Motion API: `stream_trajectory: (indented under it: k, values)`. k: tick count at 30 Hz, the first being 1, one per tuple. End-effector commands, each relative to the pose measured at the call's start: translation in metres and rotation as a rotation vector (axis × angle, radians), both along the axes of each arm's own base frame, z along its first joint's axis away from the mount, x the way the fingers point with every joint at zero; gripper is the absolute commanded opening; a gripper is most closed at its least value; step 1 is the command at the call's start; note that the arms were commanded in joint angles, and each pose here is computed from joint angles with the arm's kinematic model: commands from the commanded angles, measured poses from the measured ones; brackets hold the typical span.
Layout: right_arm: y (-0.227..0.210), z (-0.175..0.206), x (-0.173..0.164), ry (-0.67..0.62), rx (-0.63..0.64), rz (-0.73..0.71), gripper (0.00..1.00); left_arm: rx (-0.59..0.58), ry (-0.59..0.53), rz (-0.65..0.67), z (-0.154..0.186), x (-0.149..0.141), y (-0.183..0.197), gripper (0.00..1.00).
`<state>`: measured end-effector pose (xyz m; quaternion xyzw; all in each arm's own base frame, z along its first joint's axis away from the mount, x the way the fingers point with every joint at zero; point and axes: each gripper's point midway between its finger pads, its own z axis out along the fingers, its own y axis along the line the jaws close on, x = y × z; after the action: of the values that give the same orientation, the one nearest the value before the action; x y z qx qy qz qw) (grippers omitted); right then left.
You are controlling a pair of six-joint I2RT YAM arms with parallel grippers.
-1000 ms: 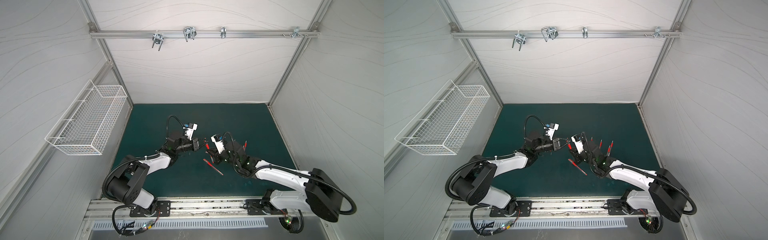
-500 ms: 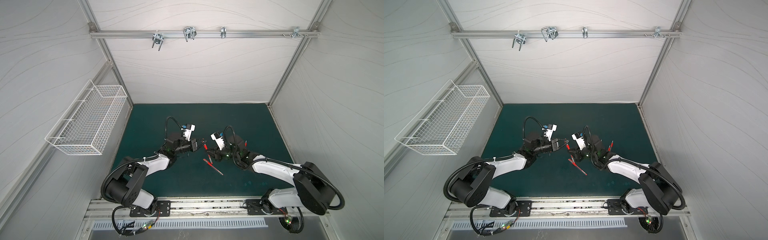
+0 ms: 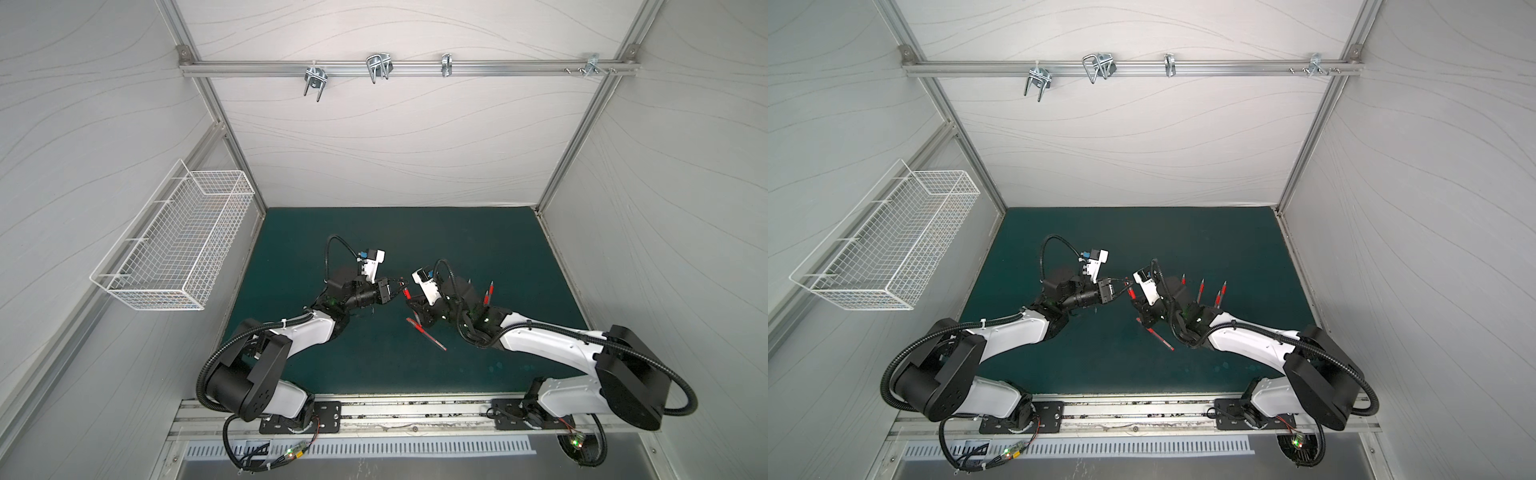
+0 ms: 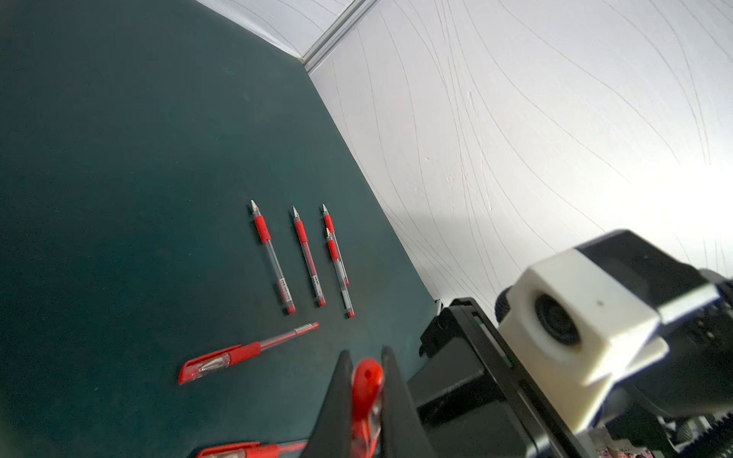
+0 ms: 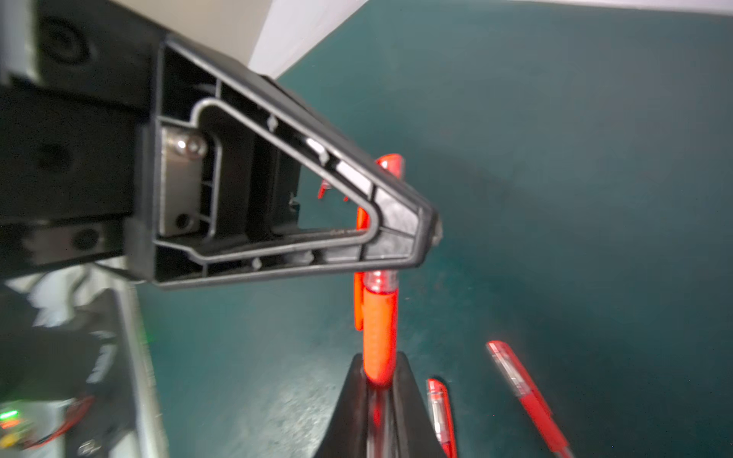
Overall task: Remove pen caps from pens
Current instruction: Open the pen cap on the pen.
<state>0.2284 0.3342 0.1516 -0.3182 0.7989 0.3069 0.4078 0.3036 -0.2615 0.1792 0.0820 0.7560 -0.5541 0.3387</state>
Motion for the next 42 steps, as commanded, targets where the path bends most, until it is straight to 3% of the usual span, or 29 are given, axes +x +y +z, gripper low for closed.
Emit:
stream_trajectory:
  k: [1,9,16,24,30,34,38,42]
  values:
    - [-0.004,-0.008,-0.010,-0.047,-0.098,0.031,0.00,-0.036,-0.086,0.080,0.024,0.015,0.010,0.00]
    - [0.009,0.001,-0.030,0.196,0.163,0.270,0.00,-0.040,-0.087,0.091,0.024,0.016,0.013,0.00]
    - [0.009,0.001,-0.025,0.332,0.281,0.332,0.00,-0.047,-0.088,0.092,0.025,0.017,0.014,0.00]
    - [0.006,-0.011,-0.017,0.278,0.173,0.243,0.00,-0.049,-0.082,0.113,0.023,0.019,0.018,0.00]
    - [0.008,-0.020,-0.017,0.030,-0.103,0.114,0.00,-0.059,-0.069,0.141,0.022,0.023,0.025,0.00]
    - [0.009,-0.020,-0.016,-0.084,-0.206,0.054,0.00,-0.064,-0.065,0.158,0.021,0.025,0.030,0.00]
    - [0.013,-0.018,-0.020,-0.088,-0.195,0.069,0.00,-0.066,-0.071,0.168,0.022,0.025,0.033,0.00]
    - [0.020,-0.017,-0.029,0.022,-0.086,0.166,0.00,-0.065,-0.070,0.178,0.022,0.025,0.035,0.00]
